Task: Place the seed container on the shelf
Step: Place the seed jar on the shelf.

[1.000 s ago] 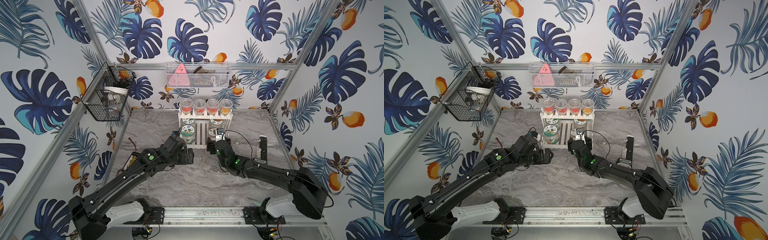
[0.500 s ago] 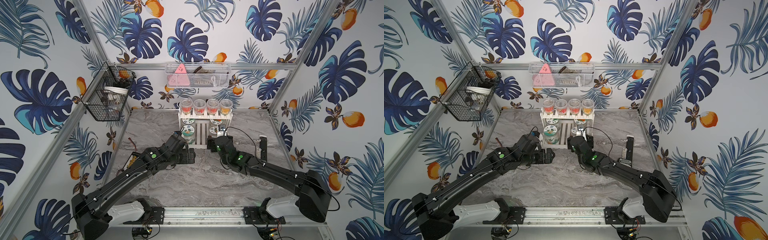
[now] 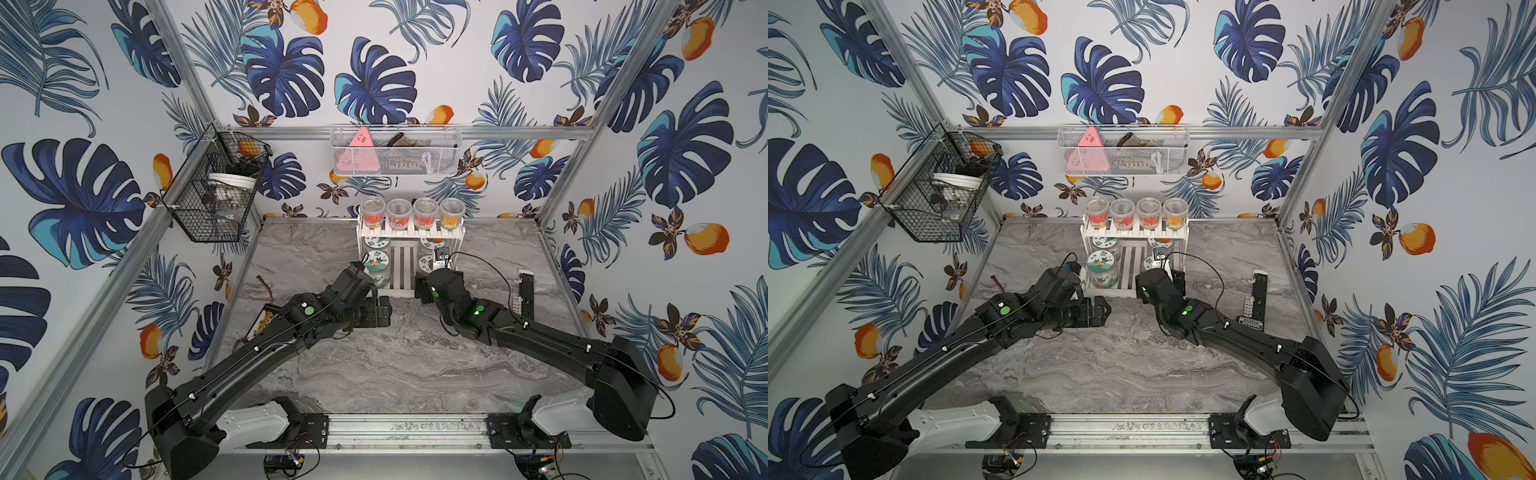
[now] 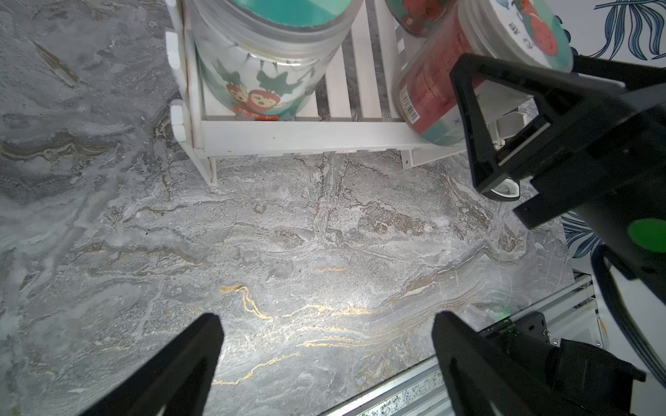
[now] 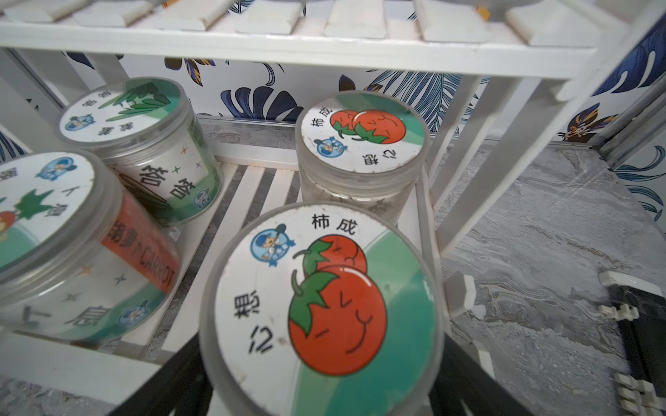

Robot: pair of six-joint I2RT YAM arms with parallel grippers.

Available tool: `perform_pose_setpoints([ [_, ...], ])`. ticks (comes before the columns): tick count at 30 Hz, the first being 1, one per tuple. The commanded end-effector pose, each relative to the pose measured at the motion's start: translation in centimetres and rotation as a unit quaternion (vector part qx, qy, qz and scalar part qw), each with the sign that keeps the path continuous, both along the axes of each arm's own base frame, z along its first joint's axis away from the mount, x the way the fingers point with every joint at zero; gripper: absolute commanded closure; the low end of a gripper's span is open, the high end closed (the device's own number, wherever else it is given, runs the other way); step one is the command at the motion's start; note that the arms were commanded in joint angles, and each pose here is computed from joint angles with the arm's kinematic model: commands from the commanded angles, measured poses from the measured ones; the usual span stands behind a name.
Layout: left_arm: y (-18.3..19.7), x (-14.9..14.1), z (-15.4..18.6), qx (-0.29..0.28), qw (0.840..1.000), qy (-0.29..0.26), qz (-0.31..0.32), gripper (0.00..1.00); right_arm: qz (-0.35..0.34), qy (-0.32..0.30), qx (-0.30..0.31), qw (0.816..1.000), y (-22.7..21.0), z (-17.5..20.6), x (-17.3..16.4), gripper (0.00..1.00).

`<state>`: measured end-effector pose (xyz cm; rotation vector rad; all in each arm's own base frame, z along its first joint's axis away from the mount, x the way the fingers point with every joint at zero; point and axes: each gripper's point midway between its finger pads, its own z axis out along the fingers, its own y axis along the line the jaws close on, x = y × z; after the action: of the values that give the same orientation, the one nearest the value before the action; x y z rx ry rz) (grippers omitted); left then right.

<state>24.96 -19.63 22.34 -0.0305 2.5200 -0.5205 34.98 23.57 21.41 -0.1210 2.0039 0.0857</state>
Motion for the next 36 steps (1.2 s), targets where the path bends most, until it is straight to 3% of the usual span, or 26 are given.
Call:
perform_pose_setpoints([
  [1,0.1,0.1,0.1,0.003,1.000,-0.006,-0.007,0.01,-0.001,0.032,-0.036,0.999,-0.9,-1.4,-0.4,0.17],
  [12,0.0,0.2,-0.2,0.005,1.000,-0.001,-0.008,0.01,0.024,0.017,-0.083,0.996,-0.7,-1.1,0.6,0.12],
  [15,0.1,0.1,-0.3,0.005,1.000,0.000,-0.007,0.02,0.026,0.034,-0.081,0.996,-0.9,-1.2,0.6,0.14],
  [18,0.2,0.1,-0.4,0.007,1.000,0.001,-0.006,0.02,0.025,0.044,-0.076,0.996,-1.2,-0.9,0.2,0.09],
  [25,0.3,0.0,-0.6,0.014,1.000,0.003,-0.008,0.02,0.041,0.079,-0.047,0.995,-1.3,-0.6,-1.4,0.06],
  [36,0.4,0.1,-0.6,0.015,1.000,0.004,-0.005,0.02,0.028,0.077,-0.041,0.996,-2.2,-1.1,-1.0,0.21],
])
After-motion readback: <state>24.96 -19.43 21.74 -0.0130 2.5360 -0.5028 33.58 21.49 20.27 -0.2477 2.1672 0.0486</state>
